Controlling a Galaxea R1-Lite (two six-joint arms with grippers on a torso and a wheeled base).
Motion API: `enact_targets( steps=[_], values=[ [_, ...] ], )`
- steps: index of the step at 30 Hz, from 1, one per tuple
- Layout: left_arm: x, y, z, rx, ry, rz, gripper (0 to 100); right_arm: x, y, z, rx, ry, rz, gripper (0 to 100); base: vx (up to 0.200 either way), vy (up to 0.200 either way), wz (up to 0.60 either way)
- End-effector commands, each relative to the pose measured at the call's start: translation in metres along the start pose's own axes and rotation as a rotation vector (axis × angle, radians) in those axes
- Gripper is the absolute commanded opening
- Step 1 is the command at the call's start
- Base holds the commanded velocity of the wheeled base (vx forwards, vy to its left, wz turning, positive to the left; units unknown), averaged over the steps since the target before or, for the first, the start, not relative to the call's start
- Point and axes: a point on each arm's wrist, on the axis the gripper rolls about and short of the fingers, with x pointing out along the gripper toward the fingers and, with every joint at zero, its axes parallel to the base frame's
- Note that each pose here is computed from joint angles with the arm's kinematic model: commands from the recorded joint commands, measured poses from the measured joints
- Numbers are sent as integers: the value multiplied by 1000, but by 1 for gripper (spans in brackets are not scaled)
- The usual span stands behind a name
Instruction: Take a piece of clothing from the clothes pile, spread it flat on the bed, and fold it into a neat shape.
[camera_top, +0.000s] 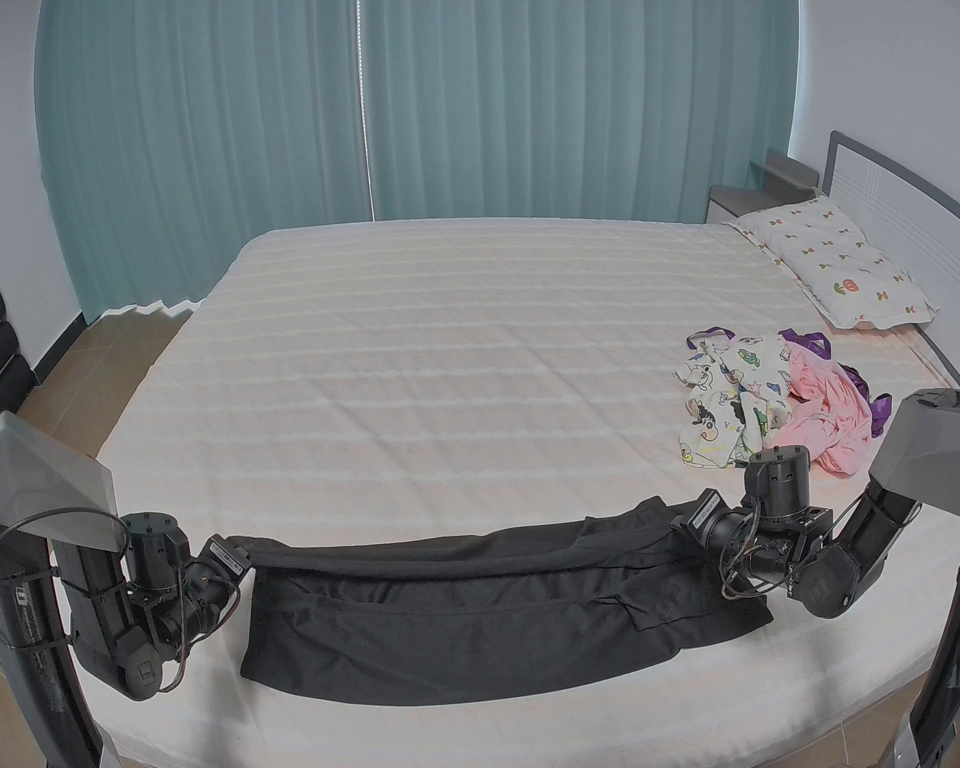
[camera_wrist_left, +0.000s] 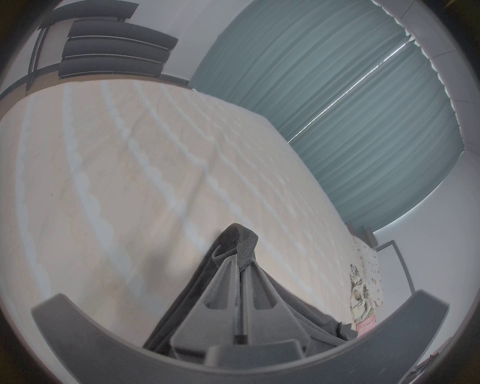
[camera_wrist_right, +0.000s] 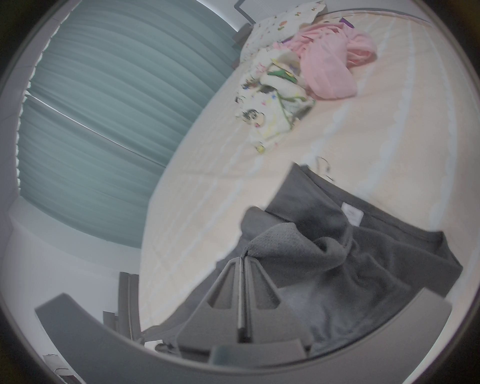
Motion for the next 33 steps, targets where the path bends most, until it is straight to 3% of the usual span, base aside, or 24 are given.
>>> enact_targets(
  steps=[1, 6, 8, 12, 13, 21, 25, 33],
  values=[
    [1, -16, 15, -11, -72, -83, 0, -5, 12, 8, 4, -50, 79, 0, 0, 0, 0],
    [2, -29, 26, -25, -128, -149, 0, -7, 22, 19, 24, -144, 199, 0, 0, 0, 0],
    [1, -35, 35, -51, -167, -177, 0, -10, 23, 27, 39, -226, 268, 0, 0, 0, 0],
    [1, -34, 36, -78, -160, -182, 0, -8, 14, 24, 35, -236, 263, 0, 0, 0, 0],
    [3, -31, 33, -106, -146, -170, 0, -2, -4, 12, 16, -186, 195, 0, 0, 0, 0],
    [-5, -5, 11, -83, -36, -44, 0, -6, -23, -1, -88, -107, 64, 0, 0, 0, 0],
    [-13, 6, 1, -25, 36, -3, 0, -16, -23, -2, -146, -78, 27, 0, 0, 0, 0],
    [-15, 16, -11, 34, 96, 53, 0, -17, -31, -7, -196, -26, -41, 0, 0, 0, 0]
  ],
)
